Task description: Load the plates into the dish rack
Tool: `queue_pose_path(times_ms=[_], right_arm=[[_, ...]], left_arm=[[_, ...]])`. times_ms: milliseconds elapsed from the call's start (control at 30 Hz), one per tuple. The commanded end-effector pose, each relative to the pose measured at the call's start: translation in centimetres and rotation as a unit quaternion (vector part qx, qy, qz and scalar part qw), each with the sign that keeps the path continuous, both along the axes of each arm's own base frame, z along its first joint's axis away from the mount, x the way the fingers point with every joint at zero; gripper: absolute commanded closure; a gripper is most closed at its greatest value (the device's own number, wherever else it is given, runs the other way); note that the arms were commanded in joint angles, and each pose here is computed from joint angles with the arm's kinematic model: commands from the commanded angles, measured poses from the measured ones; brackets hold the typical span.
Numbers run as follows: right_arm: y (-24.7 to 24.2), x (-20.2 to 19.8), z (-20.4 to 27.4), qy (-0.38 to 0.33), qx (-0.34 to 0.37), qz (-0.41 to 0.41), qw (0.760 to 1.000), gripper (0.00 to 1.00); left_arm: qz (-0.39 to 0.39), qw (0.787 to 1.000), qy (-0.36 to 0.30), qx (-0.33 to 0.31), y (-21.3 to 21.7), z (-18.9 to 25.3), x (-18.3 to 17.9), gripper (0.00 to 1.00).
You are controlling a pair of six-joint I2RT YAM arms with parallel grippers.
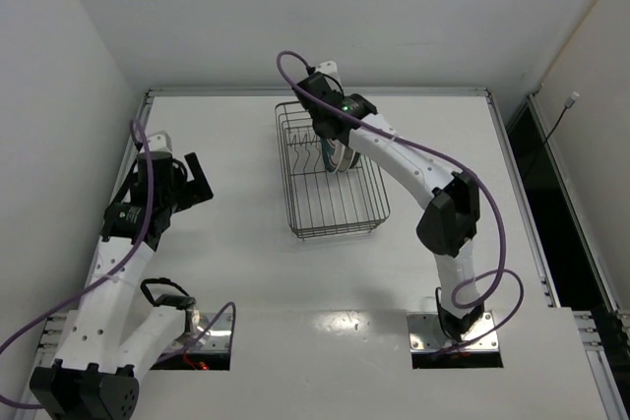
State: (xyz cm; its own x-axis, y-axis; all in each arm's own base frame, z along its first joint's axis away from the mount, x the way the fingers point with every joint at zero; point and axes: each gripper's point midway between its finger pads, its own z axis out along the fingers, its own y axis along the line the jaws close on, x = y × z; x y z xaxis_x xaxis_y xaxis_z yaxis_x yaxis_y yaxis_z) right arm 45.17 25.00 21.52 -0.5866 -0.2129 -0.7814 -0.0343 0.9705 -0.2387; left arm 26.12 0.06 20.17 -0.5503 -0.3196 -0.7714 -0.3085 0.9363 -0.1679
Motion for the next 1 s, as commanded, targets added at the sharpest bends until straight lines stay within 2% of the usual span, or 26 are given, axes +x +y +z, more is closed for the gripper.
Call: queue_pose_path(times_ms=[0, 267, 500, 833, 967], right_arm=[[0.2, 1.0, 1.5, -0.035, 0.001, -0.038, 0.999, 1.0], [1.2, 1.2, -2.9, 0.012, -0.006, -0.046, 0.999, 1.0], [1.5, 0.8, -3.9, 0.026, 0.006, -0.053, 0.998, 1.0], [0.0, 0.9, 3.2, -0.059, 0.024, -0.082, 0.995, 1.0], [0.0, 0.9, 2.3, -0.049, 0.014, -0.082, 0.995, 1.0]], left_arm=[[0.022, 0.998, -0.061, 0.014, 1.1, 2.5, 0.5, 0.11], [0.033, 0.997, -0.069, 0.015, 1.4, 2.6, 0.2, 0.11], [0.033, 0.997, -0.064, 0.015, 1.4, 2.4, 0.3, 0.11], [0.033, 0.997, -0.069, 0.015, 1.4, 2.6, 0.2, 0.11], [0.033, 0.997, -0.069, 0.015, 1.4, 2.6, 0.2, 0.11]])
